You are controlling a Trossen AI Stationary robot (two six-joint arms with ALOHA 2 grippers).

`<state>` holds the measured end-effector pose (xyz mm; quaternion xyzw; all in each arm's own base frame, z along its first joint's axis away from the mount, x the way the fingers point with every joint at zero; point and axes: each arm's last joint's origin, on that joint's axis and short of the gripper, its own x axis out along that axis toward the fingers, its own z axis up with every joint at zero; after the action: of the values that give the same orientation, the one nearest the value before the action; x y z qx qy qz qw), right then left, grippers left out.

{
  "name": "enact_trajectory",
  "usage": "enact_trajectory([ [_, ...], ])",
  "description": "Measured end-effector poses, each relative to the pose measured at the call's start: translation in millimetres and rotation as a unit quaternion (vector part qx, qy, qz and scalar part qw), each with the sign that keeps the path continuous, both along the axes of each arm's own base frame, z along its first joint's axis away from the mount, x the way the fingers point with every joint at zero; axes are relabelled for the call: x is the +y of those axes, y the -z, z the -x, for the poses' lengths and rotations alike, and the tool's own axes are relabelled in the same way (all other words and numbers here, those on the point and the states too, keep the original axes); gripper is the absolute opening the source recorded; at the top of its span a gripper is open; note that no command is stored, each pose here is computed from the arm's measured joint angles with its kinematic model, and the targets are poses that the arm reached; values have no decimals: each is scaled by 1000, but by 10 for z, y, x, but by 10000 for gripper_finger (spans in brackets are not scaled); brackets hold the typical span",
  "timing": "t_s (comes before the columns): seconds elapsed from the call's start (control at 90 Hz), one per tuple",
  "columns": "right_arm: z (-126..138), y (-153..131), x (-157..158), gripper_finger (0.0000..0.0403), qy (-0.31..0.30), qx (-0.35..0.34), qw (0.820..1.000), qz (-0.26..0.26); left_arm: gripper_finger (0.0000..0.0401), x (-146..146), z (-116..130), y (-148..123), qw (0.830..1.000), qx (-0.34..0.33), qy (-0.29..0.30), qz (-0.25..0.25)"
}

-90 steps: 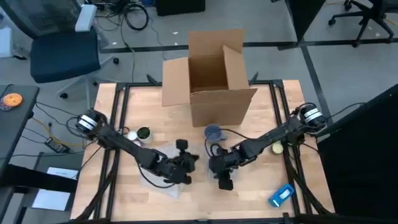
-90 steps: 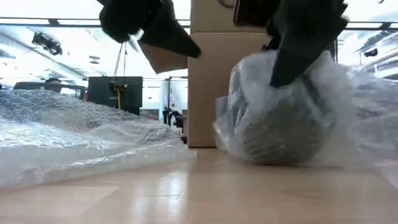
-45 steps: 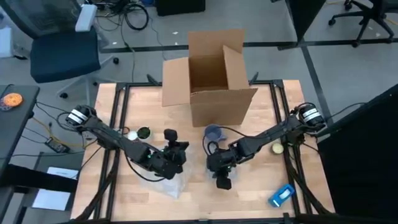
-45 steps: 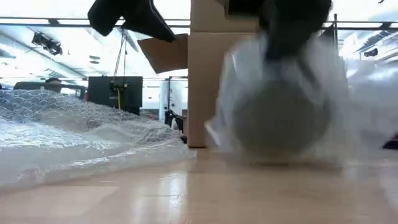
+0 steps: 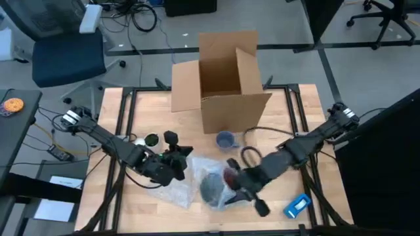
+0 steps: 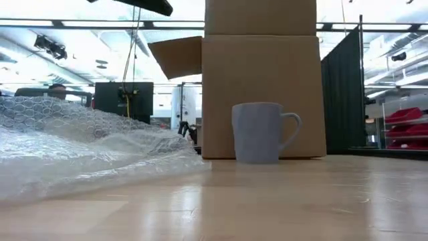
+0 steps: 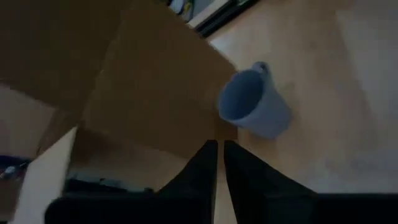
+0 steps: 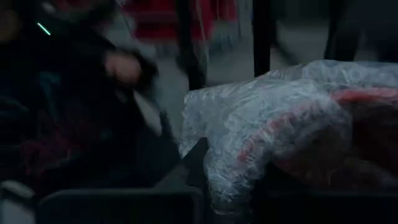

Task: Wrap mug
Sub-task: Put the wrapped mug into the box

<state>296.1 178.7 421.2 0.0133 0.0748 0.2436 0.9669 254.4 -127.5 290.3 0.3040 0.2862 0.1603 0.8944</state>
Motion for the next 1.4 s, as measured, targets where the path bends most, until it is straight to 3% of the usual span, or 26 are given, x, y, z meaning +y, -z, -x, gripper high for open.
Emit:
enact_trajectory([
  [0.1, 50, -270, -137, 15, 21, -100, 994, 30, 15, -28, 3, 12, 999, 5, 20, 37],
  [0.267, 141, -718, -536, 15, 100, -219, 969, 56, 15, -53, 38, 49, 997, 16, 20, 74],
  [0.611, 53, -951, -1595, 15, 287, -278, 913, 84, 15, -99, 22, 116, 994, 16, 9, 107],
  [0.711, 7, -902, -1923, 15, 323, -258, 905, 105, 15, -132, -24, 204, 994, 26, 4, 106],
  [0.889, -25, -736, -2400, 15, 359, -183, 906, 129, 15, -207, -137, 456, 994, 62, -4, 92],
  [1.111, -13, -298, -2633, 15, 375, 35, 919, 116, 15, -258, -216, 722, 992, 112, -6, 56],
  [1.233, 83, -213, -2496, 15, 318, 103, 938, 93, 15, -209, -145, 750, 989, 143, -23, 35],
  [1.4, 205, -232, -2184, 15, 165, 140, 976, 6, 15, -82, 1, 749, 982, 174, -79, 1],
])
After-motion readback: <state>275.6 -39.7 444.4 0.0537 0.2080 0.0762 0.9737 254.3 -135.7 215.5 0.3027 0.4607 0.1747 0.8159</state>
